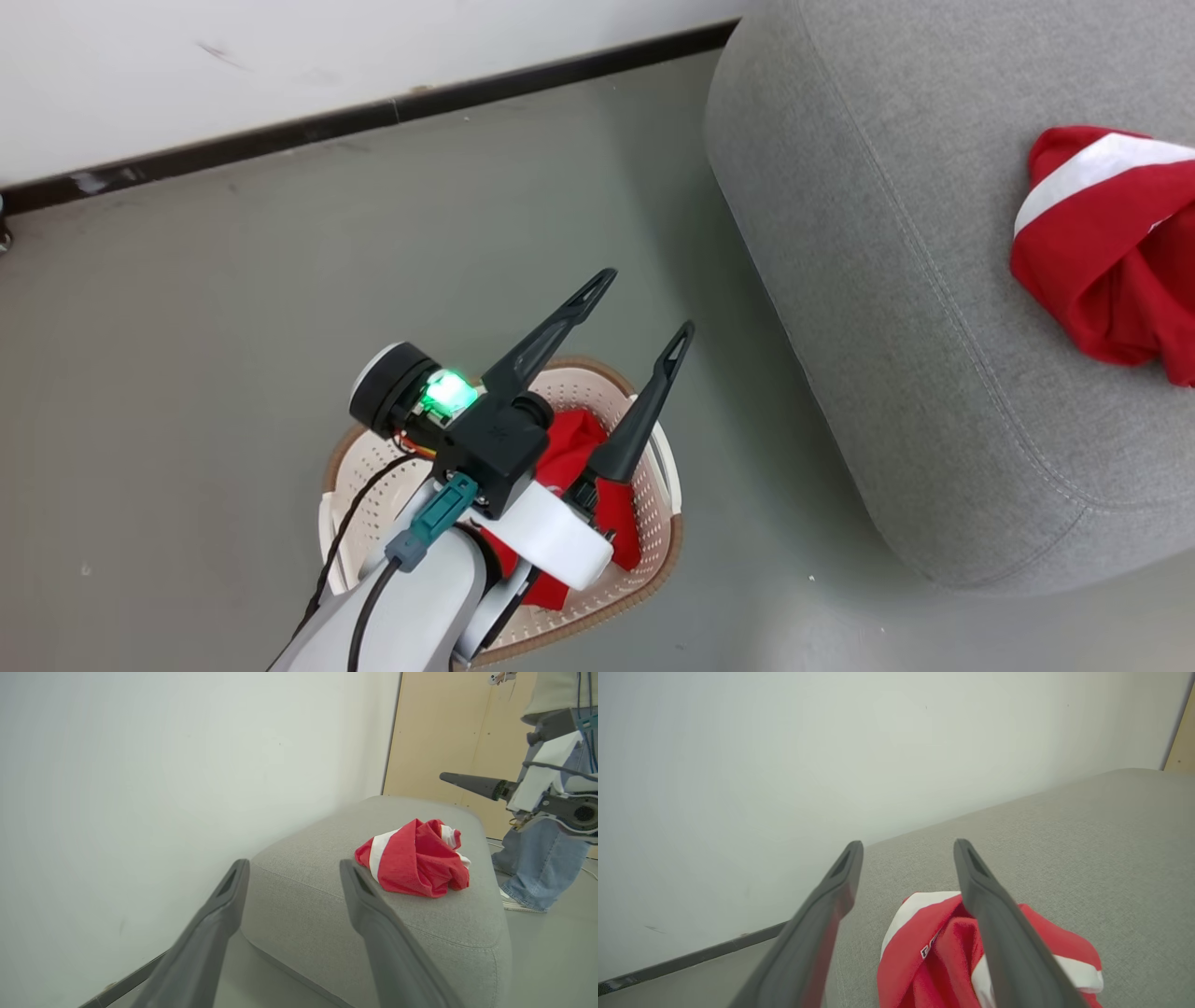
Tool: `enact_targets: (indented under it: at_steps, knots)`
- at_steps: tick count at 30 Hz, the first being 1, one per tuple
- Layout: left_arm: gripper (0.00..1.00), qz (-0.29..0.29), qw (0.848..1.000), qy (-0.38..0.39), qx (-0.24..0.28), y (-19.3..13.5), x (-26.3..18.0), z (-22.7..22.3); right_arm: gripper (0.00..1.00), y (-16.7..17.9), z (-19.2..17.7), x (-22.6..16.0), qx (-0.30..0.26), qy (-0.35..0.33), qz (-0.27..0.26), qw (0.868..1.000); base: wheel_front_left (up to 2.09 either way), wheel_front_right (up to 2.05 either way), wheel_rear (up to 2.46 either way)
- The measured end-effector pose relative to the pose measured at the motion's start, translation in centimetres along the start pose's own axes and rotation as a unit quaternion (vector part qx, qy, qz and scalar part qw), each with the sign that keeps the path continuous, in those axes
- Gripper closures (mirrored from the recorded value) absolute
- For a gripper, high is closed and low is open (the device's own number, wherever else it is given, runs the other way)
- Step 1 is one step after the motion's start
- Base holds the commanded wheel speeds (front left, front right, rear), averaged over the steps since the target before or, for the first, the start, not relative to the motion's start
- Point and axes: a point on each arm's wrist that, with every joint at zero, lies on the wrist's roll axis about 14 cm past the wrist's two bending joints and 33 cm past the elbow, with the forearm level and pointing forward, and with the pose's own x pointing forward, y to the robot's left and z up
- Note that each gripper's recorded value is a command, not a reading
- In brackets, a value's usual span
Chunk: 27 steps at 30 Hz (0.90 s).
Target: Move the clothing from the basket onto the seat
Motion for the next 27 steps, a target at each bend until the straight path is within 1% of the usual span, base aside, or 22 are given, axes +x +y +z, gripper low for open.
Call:
enact_targets:
  at_steps: [5, 12, 16, 20, 27]
  knots:
    - [0.00, 0.021, 1.000, 0.009, 0.008, 0.6, -1.1, 0.1, 0.00, 3.1, 0.9, 0.0, -0.006, -0.016, 0.048, 0.999, 0.00, 0.00, 0.00]
    - [0.00, 0.077, 0.997, 0.017, 0.027, 2.8, -3.1, 0.6, 0.00, 6.7, 2.4, -0.3, -0.010, -0.044, 0.097, 0.994, 0.00, 0.00, 0.00]
    - [0.00, 0.109, 0.993, 0.018, 0.033, 3.9, -4.3, 1.2, 0.00, 8.9, 2.2, -1.0, 0.000, -0.047, 0.123, 0.991, 0.00, 0.00, 0.00]
    - [0.00, 0.147, 0.988, 0.021, 0.038, 5.2, -5.9, 1.5, 0.00, 10.6, 2.7, -1.7, -0.015, -0.059, 0.148, 0.987, 0.00, 0.00, 0.00]
    - [0.00, 0.216, 0.975, 0.026, 0.052, 7.2, -9.1, 2.3, 0.00, 14.1, 2.6, -3.4, -0.003, -0.070, 0.189, 0.980, 0.00, 0.00, 0.00]
